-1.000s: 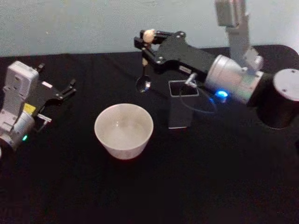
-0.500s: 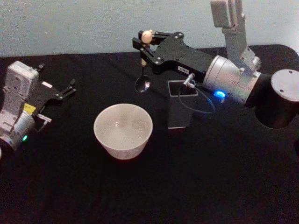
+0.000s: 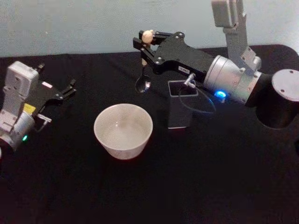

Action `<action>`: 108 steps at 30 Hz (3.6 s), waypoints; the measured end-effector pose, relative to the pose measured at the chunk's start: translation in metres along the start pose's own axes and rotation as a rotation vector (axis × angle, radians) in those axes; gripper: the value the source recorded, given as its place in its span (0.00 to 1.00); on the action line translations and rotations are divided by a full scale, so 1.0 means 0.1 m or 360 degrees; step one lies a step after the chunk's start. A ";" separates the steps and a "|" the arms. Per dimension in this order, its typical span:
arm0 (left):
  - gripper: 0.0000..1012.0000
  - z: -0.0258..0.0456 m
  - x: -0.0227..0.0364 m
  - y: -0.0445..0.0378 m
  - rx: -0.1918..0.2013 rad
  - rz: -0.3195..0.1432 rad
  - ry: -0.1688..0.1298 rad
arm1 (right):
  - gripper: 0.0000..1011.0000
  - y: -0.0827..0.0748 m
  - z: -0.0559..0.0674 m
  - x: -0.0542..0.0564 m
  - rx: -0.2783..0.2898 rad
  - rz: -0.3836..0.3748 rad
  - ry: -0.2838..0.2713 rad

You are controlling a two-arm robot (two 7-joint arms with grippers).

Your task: Pick up the stirring spoon with one hand, stir inside the cup, then place it back in its original position.

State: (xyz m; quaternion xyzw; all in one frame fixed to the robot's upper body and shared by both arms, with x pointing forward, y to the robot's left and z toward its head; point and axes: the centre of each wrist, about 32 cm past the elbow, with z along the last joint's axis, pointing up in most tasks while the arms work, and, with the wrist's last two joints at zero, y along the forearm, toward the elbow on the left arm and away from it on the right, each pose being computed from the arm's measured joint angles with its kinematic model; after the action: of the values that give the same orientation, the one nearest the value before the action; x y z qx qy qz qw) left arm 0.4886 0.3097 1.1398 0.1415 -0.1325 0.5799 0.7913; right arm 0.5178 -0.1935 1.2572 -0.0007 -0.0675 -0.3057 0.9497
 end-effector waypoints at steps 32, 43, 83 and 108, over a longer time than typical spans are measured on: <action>0.99 0.000 0.000 0.000 0.0000 0.0000 0.0000 | 0.17 0.06 -0.29 -0.18 -0.0034 0.0093 0.0094; 0.99 0.000 0.000 0.000 0.0000 0.0000 0.0000 | 0.17 0.15 -0.48 -0.27 -0.0021 0.0134 0.0102; 0.99 0.000 0.000 0.000 0.0000 0.0000 0.0000 | 0.17 0.20 -0.84 -0.31 -0.0116 0.0125 0.0127; 0.99 0.000 0.000 0.000 0.0000 0.0000 0.0000 | 0.17 -0.02 -0.77 -0.35 -0.0124 0.0142 0.0140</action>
State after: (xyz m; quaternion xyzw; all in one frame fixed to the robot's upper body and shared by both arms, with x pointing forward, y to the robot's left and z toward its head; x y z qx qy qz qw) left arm 0.4886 0.3097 1.1398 0.1415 -0.1325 0.5799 0.7913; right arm 0.4982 -0.1780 1.1763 -0.0272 -0.0137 -0.2653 0.9637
